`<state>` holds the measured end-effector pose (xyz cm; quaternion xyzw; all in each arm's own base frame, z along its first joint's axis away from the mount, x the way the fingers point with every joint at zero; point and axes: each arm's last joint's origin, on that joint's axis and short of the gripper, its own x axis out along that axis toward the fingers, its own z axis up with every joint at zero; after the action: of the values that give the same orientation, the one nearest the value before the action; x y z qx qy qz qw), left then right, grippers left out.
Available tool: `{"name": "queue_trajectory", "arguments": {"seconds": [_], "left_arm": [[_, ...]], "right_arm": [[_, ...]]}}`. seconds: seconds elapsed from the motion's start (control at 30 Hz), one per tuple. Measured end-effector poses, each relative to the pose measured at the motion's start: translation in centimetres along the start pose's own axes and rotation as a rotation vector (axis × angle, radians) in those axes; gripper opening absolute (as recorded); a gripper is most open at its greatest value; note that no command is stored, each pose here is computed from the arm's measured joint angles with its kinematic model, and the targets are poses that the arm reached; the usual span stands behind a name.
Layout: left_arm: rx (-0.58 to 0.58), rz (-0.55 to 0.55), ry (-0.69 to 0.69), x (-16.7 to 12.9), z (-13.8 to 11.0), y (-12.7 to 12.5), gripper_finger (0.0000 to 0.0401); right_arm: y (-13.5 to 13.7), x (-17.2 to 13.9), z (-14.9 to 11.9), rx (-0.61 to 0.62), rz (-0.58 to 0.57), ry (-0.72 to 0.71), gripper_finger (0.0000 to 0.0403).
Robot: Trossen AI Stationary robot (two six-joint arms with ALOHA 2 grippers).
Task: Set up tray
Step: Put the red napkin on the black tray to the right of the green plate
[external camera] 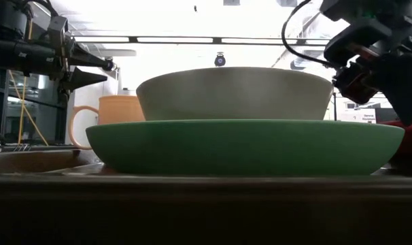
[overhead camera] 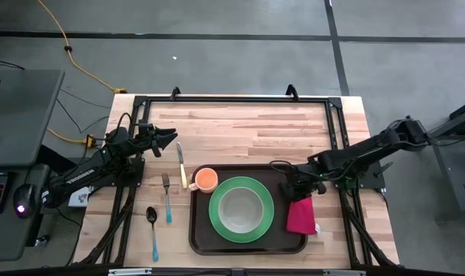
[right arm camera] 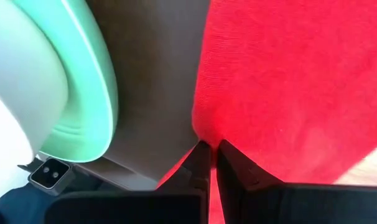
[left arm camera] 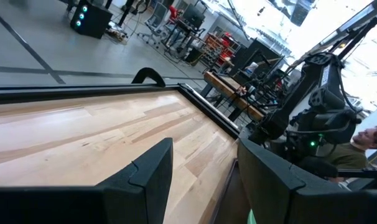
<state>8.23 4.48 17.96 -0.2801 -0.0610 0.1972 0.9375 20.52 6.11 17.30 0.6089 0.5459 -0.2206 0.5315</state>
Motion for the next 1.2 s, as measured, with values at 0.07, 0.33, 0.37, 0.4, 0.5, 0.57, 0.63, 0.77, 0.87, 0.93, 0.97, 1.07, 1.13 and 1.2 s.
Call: {"name": "queue_trajectory", "arguments": {"seconds": [0.07,0.33,0.37,0.4,0.5,0.57,0.63,0.77,0.87,0.93,0.97,1.07,1.13,1.2], "left_arm": [[-0.003,0.000,0.000,0.0,0.0,0.0,0.0211],[-0.002,0.001,-0.001,0.0,0.0,0.0,0.0211],[-0.003,0.001,-0.001,0.0,0.0,0.0,0.0211],[-0.003,0.001,-0.001,0.0,0.0,0.0,0.0211],[-0.003,0.001,-0.001,0.0,0.0,0.0,0.0211],[-0.003,0.002,-0.001,0.0,0.0,0.0,0.0211],[-0.003,0.002,-0.001,0.0,0.0,0.0,0.0211],[-0.004,0.003,-0.002,0.0,0.0,0.0,0.0211],[-0.007,0.003,-0.002,0.0,0.0,0.0,0.0211],[-0.007,0.004,-0.003,0.0,0.0,0.0,0.0211],[-0.007,0.006,-0.004,0.0,0.0,0.0,0.0211],[-0.007,0.007,-0.005,0.0,0.0,0.0,0.0211],[-0.007,0.007,-0.005,0.0,0.0,0.0,0.0211],[-0.008,0.007,-0.005,0.0,0.0,0.0,0.0211]], "right_arm": [[0.2,0.3,0.1,-0.006,0.008,0.001,0.0000],[0.7,1.7,0.6,-0.016,0.012,0.016,0.0000],[0.8,1.9,0.6,-0.018,0.016,0.020,0.0000],[0.9,2.1,0.7,-0.023,0.021,0.025,0.0000],[1.2,2.7,0.8,-0.037,0.031,0.038,0.0000],[1.2,3.2,1.0,-0.047,0.020,0.052,0.0000],[1.1,3.5,1.0,-0.049,0.005,0.064,0.0000],[1.1,3.5,1.1,-0.064,0.004,0.064,0.0000],[1.1,3.5,1.1,-0.066,0.003,0.062,0.0000],[1.1,3.5,1.1,-0.065,0.003,0.059,0.0000],[1.1,3.5,1.2,-0.062,0.004,0.058,0.0000],[1.2,3.4,1.5,-0.065,0.009,0.051,0.0000],[1.2,3.3,1.8,-0.071,0.015,0.044,0.0000],[1.2,3.2,2.1,-0.079,0.019,0.038,0.0000]]}}
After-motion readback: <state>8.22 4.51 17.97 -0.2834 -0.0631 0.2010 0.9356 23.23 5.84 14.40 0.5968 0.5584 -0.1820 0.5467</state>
